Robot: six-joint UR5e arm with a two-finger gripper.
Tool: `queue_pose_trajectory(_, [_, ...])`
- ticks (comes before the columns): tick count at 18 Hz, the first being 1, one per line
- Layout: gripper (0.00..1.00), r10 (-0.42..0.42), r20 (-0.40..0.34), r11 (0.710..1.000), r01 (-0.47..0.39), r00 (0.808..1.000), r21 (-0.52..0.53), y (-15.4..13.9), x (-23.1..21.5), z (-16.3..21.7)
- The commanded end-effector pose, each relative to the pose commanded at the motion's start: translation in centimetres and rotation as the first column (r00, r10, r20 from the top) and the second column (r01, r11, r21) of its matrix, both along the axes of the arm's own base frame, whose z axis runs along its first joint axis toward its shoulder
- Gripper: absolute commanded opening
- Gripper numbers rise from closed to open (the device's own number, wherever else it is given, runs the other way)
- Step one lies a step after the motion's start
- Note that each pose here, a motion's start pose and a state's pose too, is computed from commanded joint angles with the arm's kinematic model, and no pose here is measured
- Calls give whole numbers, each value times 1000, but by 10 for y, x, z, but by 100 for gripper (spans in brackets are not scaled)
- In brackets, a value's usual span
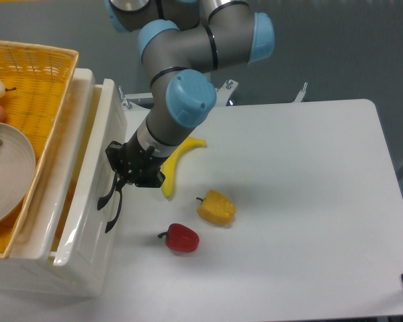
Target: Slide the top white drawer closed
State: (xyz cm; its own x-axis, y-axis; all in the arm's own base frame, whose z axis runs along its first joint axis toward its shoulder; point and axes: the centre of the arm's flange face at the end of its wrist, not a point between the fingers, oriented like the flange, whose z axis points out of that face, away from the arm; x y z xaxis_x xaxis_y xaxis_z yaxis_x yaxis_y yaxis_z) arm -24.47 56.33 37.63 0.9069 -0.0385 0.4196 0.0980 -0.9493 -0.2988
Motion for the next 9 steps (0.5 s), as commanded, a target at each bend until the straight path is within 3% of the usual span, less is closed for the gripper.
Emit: queue_pose_trajectory(9, [0, -19, -5, 1000, 19, 1000, 5, 6, 12, 1])
